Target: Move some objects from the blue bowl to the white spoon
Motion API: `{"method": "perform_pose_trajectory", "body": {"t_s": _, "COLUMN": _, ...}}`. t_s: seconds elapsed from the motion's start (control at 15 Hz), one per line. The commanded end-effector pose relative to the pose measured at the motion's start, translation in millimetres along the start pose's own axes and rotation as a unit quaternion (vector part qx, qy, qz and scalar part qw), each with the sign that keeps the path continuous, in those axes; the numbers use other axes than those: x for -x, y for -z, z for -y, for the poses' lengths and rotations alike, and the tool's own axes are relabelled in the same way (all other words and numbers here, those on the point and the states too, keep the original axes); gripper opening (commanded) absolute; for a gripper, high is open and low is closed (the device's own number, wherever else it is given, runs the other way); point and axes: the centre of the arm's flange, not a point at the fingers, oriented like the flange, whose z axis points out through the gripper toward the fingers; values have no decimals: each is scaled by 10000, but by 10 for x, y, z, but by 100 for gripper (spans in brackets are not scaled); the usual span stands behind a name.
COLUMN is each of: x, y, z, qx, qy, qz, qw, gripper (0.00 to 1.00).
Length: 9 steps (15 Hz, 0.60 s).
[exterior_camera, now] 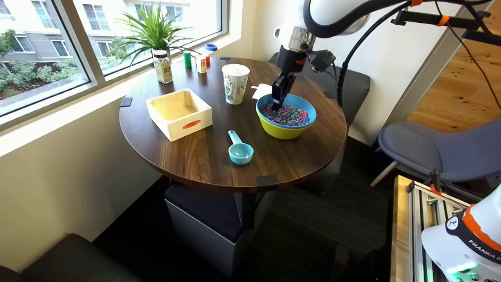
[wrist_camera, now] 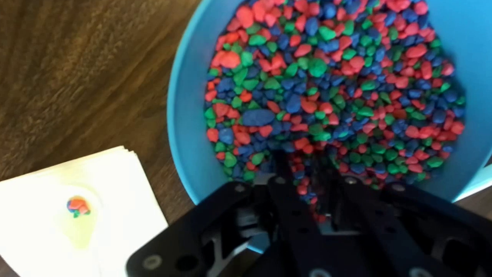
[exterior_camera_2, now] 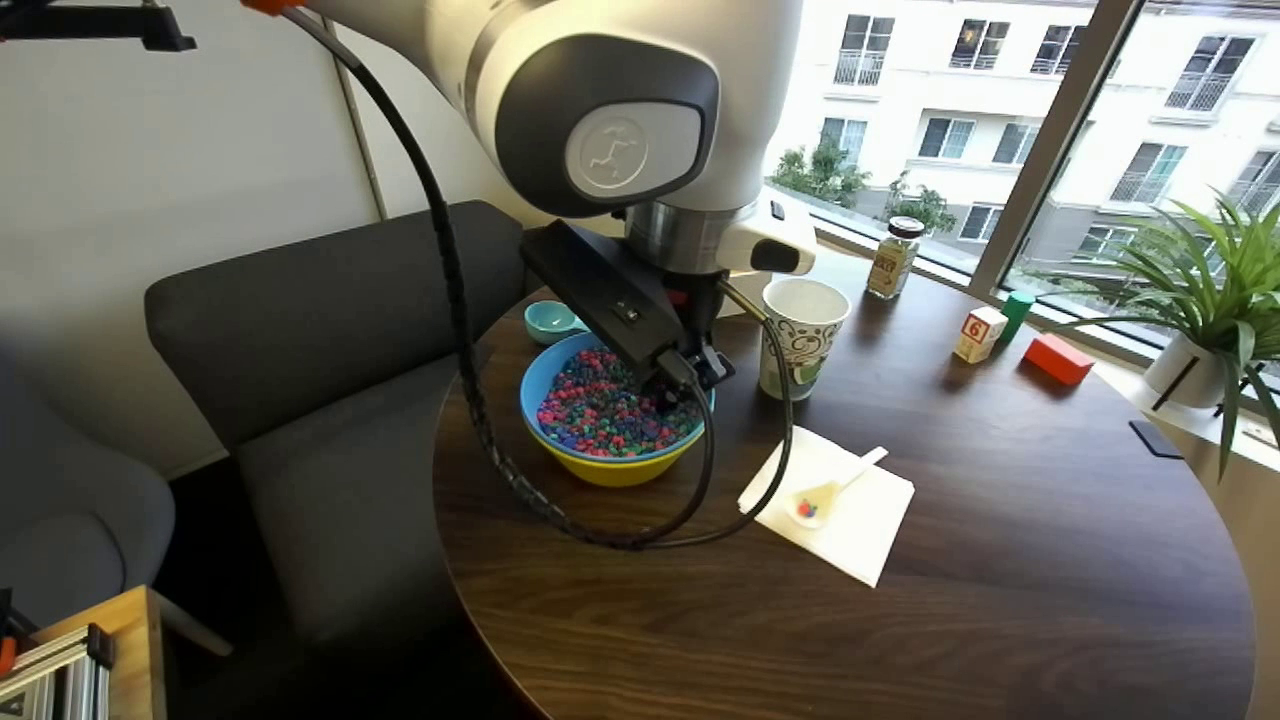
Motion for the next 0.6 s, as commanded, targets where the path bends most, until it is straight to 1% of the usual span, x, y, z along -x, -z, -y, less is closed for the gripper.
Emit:
{"method": "perform_pose_trajectory", "body": {"t_s": 0.0, "x": 28, "y": -108, "z": 23, "qx": 30, "qy": -9, "qz": -58, "qw": 10000, "gripper": 0}}
{"method": "perform_pose_trajectory", "body": {"t_s": 0.2, "x": 29, "y": -86, "z": 22, "qx": 36, "qy": -12, "qz": -84, "qw": 10000, "gripper": 2}}
{"method": "perform_pose_trajectory", "body": {"t_s": 0.53, "x": 58, "y": 148, "z": 45, "qx": 47, "qy": 4, "qz": -233, "qw": 9997, "gripper": 2}}
